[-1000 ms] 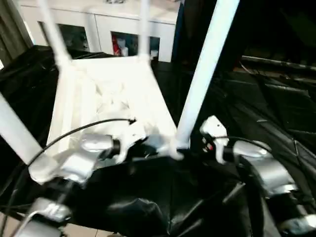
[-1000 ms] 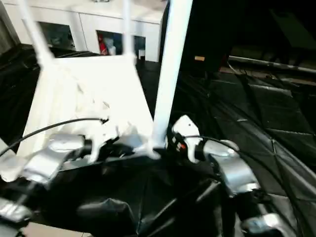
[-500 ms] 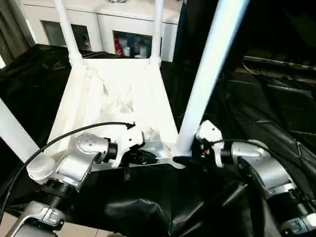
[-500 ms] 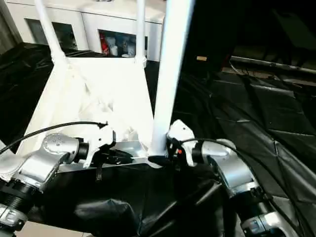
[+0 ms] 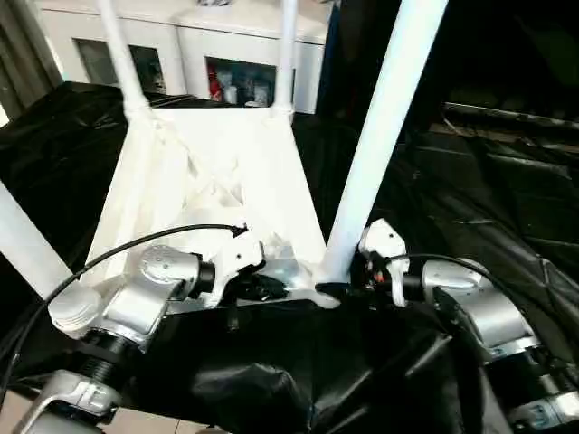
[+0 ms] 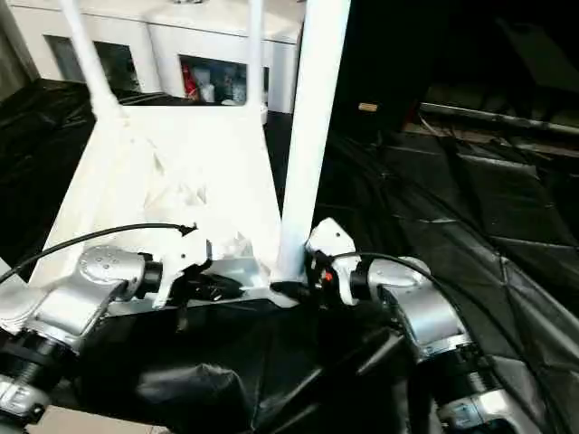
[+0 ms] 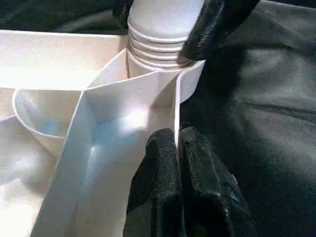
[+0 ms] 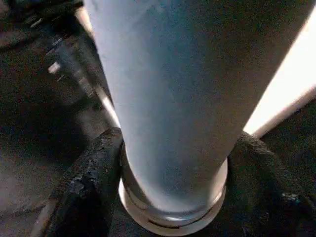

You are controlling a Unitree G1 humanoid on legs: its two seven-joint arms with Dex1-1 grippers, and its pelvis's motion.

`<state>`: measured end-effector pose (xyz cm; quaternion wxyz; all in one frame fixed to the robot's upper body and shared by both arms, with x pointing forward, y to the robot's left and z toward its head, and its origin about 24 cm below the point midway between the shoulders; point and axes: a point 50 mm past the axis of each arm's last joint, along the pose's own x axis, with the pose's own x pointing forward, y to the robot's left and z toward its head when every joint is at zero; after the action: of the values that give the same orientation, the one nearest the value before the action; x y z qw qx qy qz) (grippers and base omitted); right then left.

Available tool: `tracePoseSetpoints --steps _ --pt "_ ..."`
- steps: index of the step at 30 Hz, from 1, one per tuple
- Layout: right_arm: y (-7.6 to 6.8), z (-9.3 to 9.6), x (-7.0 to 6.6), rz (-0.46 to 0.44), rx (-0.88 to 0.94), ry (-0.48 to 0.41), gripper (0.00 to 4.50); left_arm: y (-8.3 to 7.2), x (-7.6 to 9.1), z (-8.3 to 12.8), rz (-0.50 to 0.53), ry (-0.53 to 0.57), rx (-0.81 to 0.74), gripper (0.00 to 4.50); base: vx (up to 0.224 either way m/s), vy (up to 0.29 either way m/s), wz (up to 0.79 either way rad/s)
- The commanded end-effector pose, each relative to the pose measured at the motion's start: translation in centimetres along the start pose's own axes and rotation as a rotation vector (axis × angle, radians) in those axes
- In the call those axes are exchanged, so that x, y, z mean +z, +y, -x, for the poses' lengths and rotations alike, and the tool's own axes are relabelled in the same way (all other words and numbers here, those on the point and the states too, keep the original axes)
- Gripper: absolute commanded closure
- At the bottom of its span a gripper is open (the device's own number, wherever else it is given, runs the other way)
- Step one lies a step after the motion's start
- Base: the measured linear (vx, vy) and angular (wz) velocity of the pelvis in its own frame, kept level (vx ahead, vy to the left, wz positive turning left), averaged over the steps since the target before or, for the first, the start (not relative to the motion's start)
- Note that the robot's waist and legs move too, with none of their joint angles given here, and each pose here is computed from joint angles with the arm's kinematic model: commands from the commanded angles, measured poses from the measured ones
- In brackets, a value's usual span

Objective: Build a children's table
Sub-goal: Rotate leg to tighten

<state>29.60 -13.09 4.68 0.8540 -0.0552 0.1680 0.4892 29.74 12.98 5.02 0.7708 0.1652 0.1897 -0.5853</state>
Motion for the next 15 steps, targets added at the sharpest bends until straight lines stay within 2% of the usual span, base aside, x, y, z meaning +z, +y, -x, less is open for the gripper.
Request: tracePoseSetpoints --steps 1,2,4,8,13,15 --pt "-0.1 -1.0 -0.5 -0.074 -0.118 -0.024 1.82 -0.1 0.1 -1.9 0.032 0.007 0.051 4.5 0.0 0.0 0.0" --pt "-0.3 -1.6 -0.9 -0.103 -0.196 -0.022 1.82 0.2 0.3 -2.4 0.041 0.012 0.1 4.5 0.0 0.0 0.0" --pt "-0.3 -1.9 -1.1 -0.12 -0.238 -0.021 1.82 0.3 0.5 -2.7 0.045 0.014 0.126 4.5 0.0 0.0 0.0" --pt "-0.9 -3.9 -2.1 -0.253 -0.525 0.02 1.83 0.8 2.0 -5.3 0.105 -0.008 0.271 4.5 0.0 0.0 0.0" --pt "0.5 -6.1 -1.5 -0.23 -0.519 0.022 1.83 0.4 3.4 -7.3 0.11 -0.037 0.296 4.5 0.0 0.0 0.0" --pt "0.5 -6.2 -1.3 -0.209 -0.526 0.019 1.83 0.4 3.6 -7.4 0.108 -0.045 0.293 4.5 0.0 0.0 0.0"
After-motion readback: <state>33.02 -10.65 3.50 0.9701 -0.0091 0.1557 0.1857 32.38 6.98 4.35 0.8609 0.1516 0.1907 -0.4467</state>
